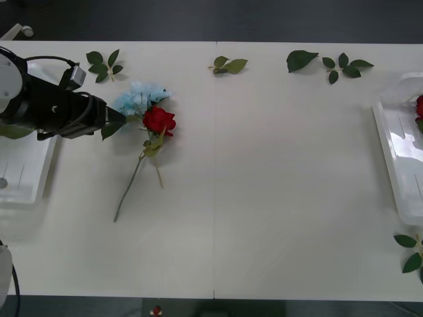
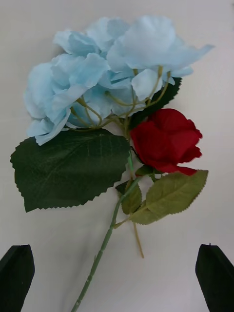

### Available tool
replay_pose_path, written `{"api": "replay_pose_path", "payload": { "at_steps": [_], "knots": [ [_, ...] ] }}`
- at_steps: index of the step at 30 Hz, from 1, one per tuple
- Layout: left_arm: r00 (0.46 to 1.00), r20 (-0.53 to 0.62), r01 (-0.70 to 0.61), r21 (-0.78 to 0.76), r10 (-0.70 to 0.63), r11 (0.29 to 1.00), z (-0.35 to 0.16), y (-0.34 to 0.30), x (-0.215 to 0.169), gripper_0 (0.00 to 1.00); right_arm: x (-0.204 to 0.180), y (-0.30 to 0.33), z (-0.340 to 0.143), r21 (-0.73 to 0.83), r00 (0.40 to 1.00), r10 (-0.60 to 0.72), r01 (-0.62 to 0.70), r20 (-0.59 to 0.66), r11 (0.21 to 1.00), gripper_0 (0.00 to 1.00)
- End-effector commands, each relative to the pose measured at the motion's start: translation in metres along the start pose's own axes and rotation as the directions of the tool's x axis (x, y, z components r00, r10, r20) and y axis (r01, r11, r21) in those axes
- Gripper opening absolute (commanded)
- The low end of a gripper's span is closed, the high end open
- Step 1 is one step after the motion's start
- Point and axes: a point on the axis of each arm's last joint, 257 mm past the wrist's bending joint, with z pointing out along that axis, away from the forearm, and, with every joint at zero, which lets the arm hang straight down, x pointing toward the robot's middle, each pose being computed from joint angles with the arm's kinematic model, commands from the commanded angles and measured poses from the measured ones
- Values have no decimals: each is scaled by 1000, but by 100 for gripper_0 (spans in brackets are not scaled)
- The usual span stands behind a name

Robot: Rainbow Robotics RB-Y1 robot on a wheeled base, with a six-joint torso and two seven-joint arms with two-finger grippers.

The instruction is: Put the red flowers into the right box and the blue flowers into the left box

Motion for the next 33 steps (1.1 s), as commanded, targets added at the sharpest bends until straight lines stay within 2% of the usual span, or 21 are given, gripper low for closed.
{"api": "replay_pose_path", "payload": {
  "at_steps": [1, 11, 12, 13, 15, 16, 24, 33],
  "knots": [
    [997, 79, -9, -70, 14, 997, 0, -19, -31, 96, -3, -26, -3, 77, 999, 45, -45, 7, 996, 0],
    [966, 227, 174, -216, -123, 961, 37, -26, -41, 96, 5, -42, 14, 123, 997, 77, -79, 21, 989, 0],
    [961, 241, 193, -228, -136, 954, 39, -25, -41, 96, 6, -42, 14, 122, 997, 81, -82, 20, 989, 7],
    [958, 249, 202, -232, -143, 951, 39, -24, -42, 96, 5, -41, 14, 120, 997, 81, -83, 21, 989, 25],
    [948, 277, 231, -254, -158, 939, 40, -19, -43, 95, 5, -41, 14, 117, 996, 88, -90, 22, 989, 97],
    [945, 284, 236, -260, -160, 936, 40, -18, -44, 94, 6, -40, 15, 115, 996, 92, -94, 20, 989, 100],
    [897, 380, 341, -273, -225, 899, 34, -4, -56, 92, 4, -30, 15, 73, 994, 104, -105, 22, 992, 100],
    [896, 399, 324, -286, -195, 902, 43, 12, -63, 92, -9, 22, 11, -104, 990, 133, -129, 35, 986, 100]
  ]
}}
